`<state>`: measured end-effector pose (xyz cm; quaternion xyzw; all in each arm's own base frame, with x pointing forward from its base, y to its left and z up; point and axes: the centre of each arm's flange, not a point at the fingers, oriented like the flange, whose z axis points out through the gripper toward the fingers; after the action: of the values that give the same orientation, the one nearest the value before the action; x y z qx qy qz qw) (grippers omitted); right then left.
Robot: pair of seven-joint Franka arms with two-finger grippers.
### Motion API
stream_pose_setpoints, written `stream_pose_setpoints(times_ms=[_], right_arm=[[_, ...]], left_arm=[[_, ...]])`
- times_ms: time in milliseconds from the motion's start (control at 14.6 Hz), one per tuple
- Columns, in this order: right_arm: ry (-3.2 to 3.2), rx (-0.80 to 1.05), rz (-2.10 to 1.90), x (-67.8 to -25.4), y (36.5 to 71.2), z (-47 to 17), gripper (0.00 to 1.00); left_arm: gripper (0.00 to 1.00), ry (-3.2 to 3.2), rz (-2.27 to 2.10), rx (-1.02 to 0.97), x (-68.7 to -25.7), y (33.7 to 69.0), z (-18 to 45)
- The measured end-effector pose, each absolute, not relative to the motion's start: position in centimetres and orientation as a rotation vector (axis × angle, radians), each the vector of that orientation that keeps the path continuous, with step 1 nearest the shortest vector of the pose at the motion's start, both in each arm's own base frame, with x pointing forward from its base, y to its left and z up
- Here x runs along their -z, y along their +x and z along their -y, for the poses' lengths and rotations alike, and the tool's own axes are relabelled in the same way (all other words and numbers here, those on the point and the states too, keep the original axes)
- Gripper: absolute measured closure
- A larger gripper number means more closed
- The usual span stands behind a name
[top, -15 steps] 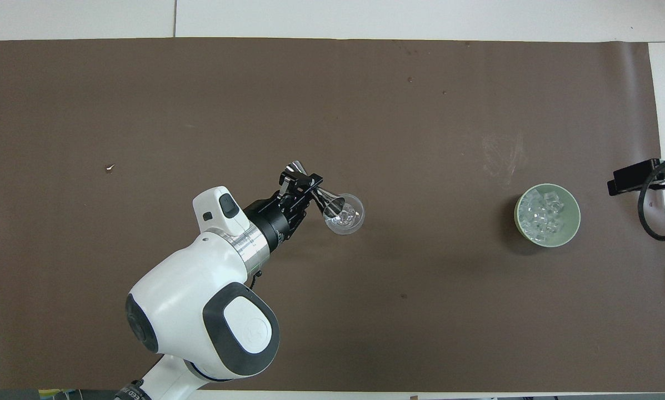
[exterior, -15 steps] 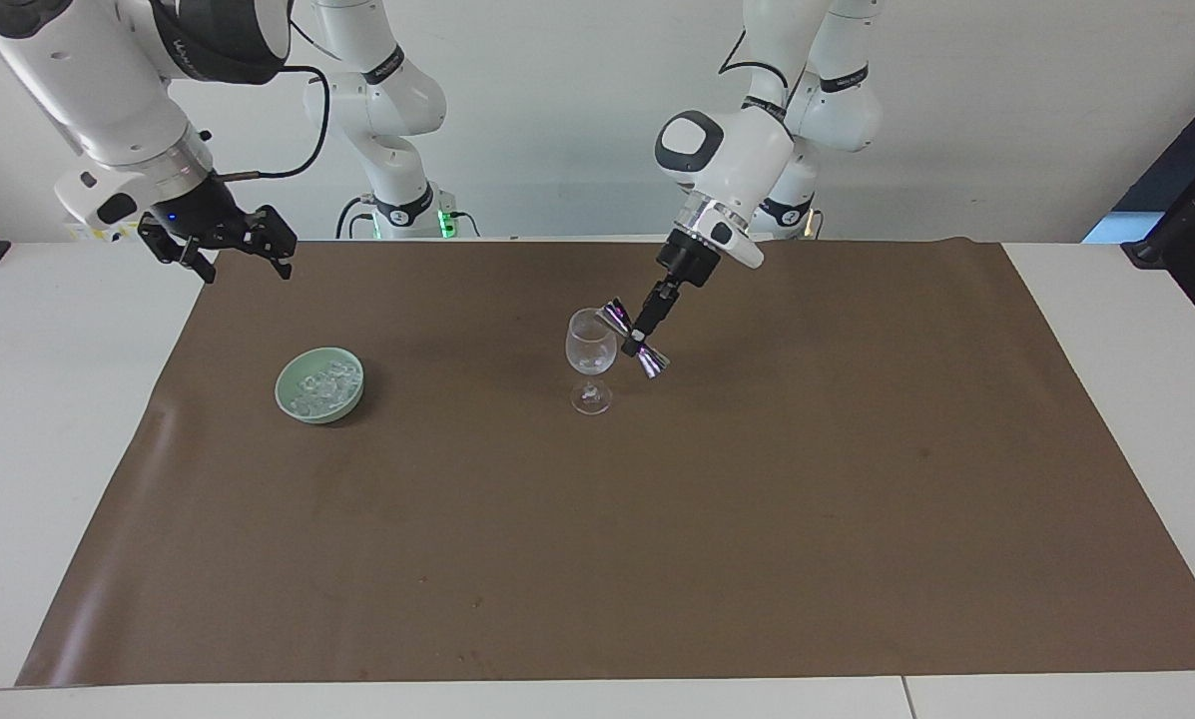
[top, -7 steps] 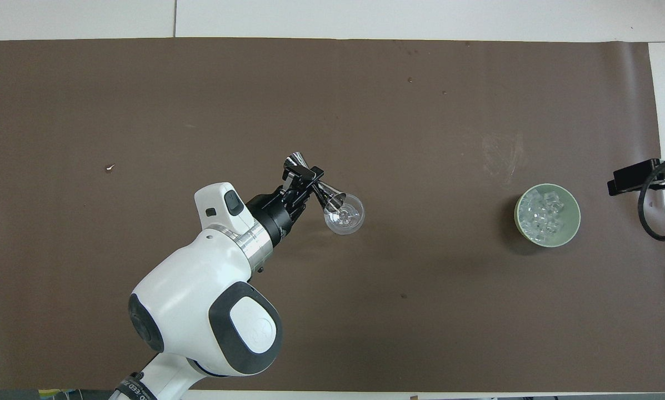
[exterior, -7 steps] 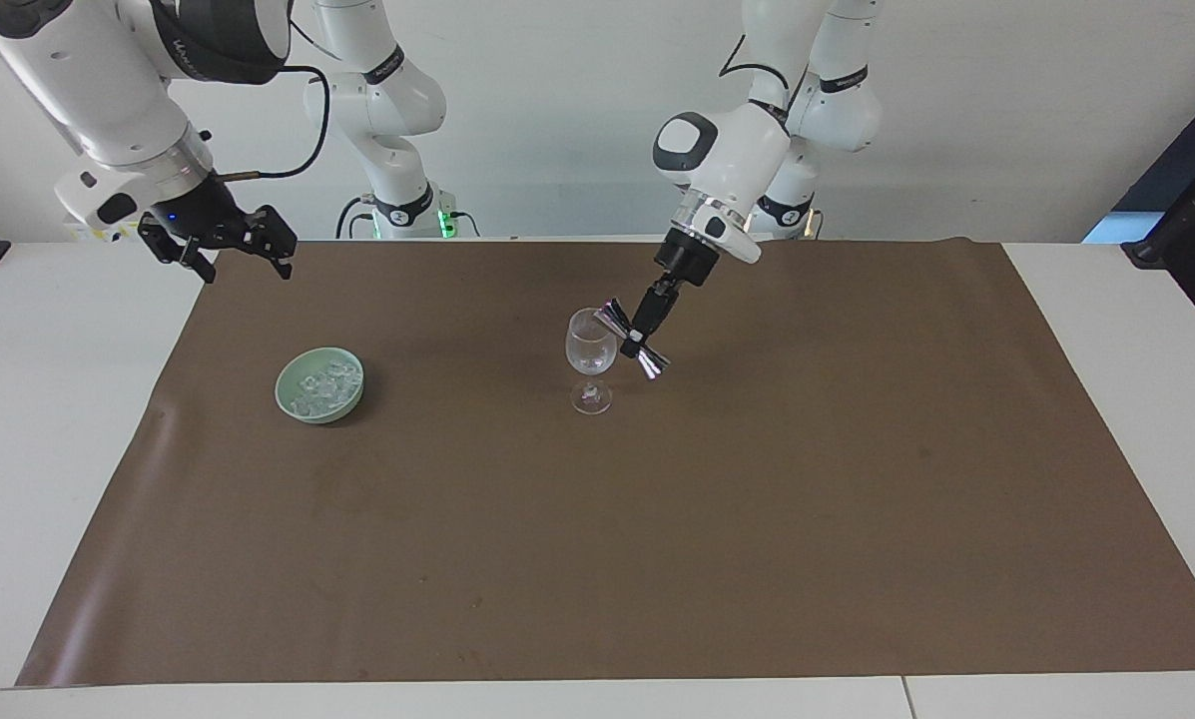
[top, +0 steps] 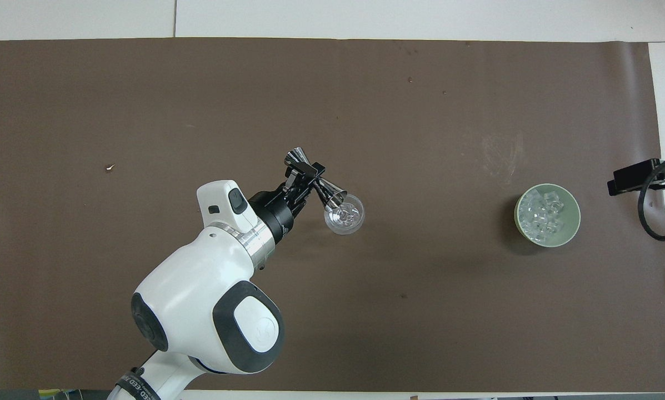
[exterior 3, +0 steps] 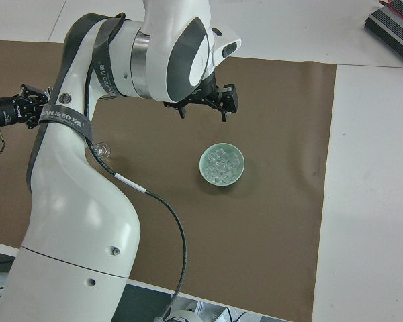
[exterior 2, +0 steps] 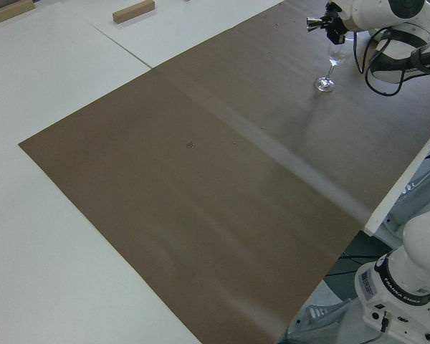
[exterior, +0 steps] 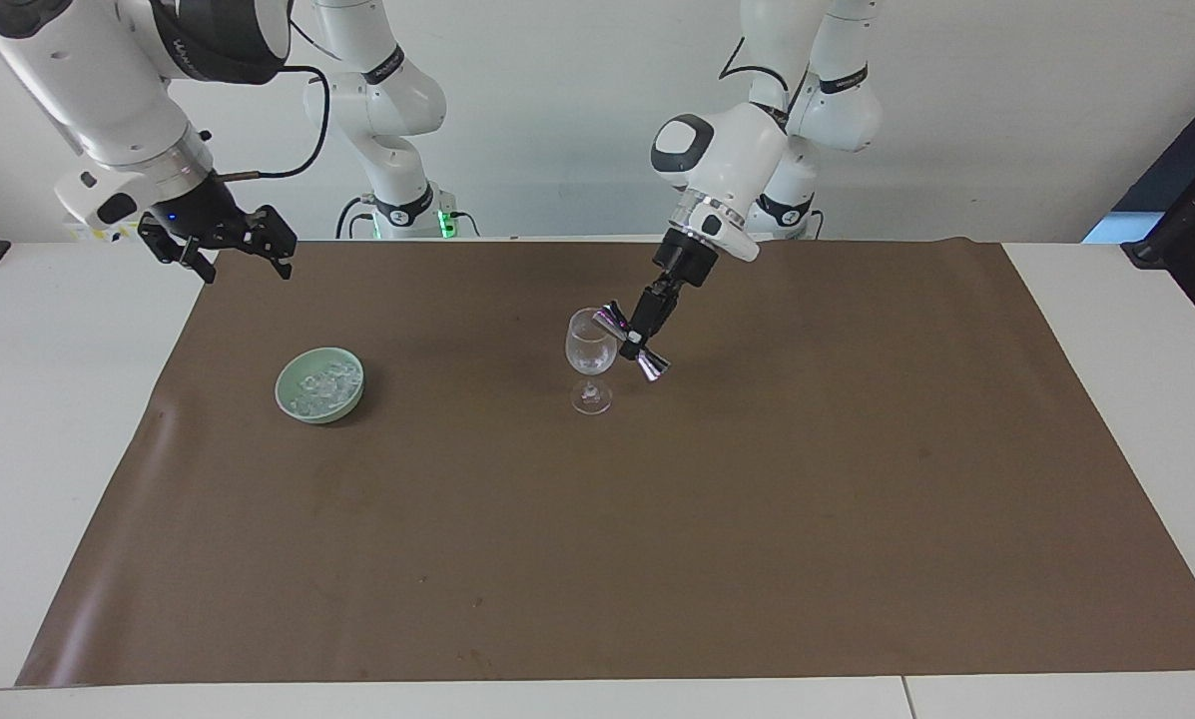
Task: Pour wine and add ice with both arms
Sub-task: 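Tilt the jigger over the clear glass with the left gripper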
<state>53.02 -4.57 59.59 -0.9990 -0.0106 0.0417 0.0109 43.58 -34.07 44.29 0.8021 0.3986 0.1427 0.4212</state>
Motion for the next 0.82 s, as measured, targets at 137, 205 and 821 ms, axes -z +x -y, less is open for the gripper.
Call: stream_pose_setpoints(times_ms=[137, 205, 821], right_arm=[[-3.117, -0.130, 0.033, -59.59, 53.02, 4.57, 0.00], [-3.117, -0.130, 0.033, -59.59, 53.02, 4.57, 0.00], [-3.117, -0.130, 0.036, -59.59, 53.03, 4.48, 0.00]], left_arm=[[0.78, 2.022, -0.978, -0.374, -44.23, 43.65, 34.00], [0.78, 2.026, -0.971, -0.381, -44.22, 43.69, 33.95], [0.78, 2.030, -0.935, -0.452, -44.77, 44.32, 33.70]])
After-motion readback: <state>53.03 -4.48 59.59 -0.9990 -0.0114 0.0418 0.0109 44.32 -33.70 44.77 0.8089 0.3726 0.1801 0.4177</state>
